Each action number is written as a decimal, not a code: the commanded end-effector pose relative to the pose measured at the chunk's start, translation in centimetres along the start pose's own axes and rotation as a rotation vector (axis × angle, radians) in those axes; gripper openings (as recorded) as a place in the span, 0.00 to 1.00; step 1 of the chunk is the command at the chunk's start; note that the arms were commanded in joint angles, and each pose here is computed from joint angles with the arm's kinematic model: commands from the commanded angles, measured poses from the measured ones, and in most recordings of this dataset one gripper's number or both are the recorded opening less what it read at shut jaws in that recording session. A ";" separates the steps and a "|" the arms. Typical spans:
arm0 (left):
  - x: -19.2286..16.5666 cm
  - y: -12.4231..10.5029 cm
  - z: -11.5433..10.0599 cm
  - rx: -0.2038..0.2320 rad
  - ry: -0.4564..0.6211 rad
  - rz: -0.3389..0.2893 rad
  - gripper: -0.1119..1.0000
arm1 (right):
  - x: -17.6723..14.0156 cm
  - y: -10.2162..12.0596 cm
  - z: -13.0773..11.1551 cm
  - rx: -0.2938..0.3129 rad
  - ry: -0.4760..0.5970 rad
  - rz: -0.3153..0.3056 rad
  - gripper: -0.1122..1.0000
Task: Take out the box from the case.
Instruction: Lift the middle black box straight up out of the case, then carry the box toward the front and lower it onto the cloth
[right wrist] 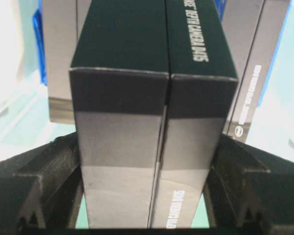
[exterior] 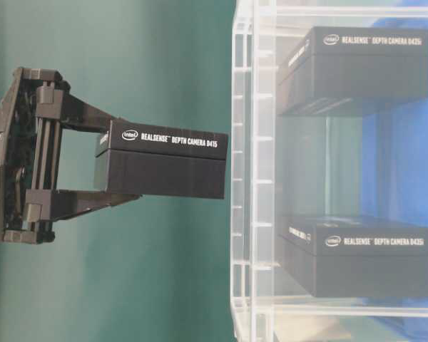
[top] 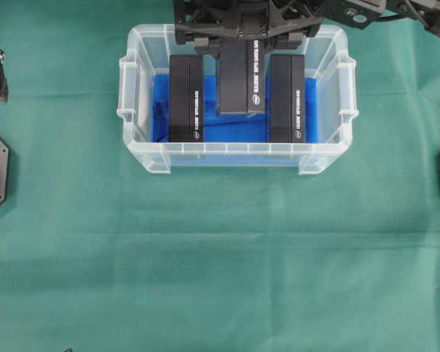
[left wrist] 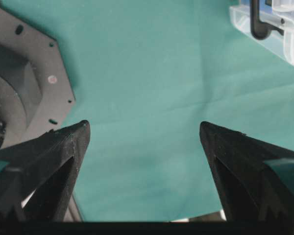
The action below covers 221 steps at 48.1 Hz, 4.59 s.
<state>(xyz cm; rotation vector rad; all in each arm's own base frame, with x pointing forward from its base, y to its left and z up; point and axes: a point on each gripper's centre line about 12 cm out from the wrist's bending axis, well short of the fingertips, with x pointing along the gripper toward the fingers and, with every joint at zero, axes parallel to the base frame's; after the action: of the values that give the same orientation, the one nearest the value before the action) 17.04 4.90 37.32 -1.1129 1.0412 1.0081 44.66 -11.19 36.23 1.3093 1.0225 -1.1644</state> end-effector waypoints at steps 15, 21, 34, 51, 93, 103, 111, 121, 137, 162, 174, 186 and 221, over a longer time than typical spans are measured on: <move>-0.3 0.0 0.1 0.002 -0.010 -0.010 0.98 | -2.7 -0.4 -0.2 -0.003 -0.007 0.064 0.71; -0.3 0.0 0.1 0.002 -0.010 -0.010 0.98 | -2.7 -0.4 -0.2 -0.003 -0.002 0.068 0.71; -0.4 0.1 0.1 0.002 -0.011 -0.013 0.98 | -3.1 -0.6 -0.3 -0.005 0.005 0.054 0.71; -0.4 0.1 0.1 0.001 -0.011 -0.013 0.98 | -3.1 -0.7 -0.3 -0.003 0.002 0.044 0.71; -0.4 0.1 0.1 0.005 -0.011 -0.013 0.98 | -3.4 -0.2 -10.6 -0.019 0.023 0.048 0.71; -0.4 0.1 0.1 0.005 -0.011 -0.013 0.98 | -3.5 -0.6 -14.9 -0.005 0.035 0.046 0.71; -0.4 0.1 0.1 0.004 -0.011 -0.013 0.98 | -3.6 -1.1 -17.8 0.011 0.049 0.043 0.71; -0.4 0.1 0.1 0.004 -0.011 -0.013 0.98 | -3.6 -1.7 -20.2 0.026 0.061 0.043 0.71; -0.4 0.1 0.1 -0.001 -0.011 -0.015 0.98 | -3.5 -1.7 -20.2 0.022 0.045 0.042 0.71; -0.4 0.1 0.1 -0.007 -0.011 -0.013 0.98 | -1.6 -1.8 -20.3 0.008 0.032 -0.005 0.71; -0.4 0.1 0.1 -0.008 -0.011 -0.013 0.98 | -0.2 -2.0 -20.5 0.004 0.027 -0.039 0.71; -0.4 0.1 0.1 -0.008 -0.011 -0.013 0.98 | 3.4 -1.8 -20.8 -0.001 0.030 -0.032 0.71; -0.2 0.2 0.1 0.001 -0.009 -0.008 0.98 | 12.0 -3.2 -21.8 0.012 0.094 -0.027 0.71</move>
<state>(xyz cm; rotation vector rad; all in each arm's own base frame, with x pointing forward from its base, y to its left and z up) 16.87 4.86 37.09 -1.1096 1.0467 1.0086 45.20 10.02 22.28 1.3408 1.1276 -1.1838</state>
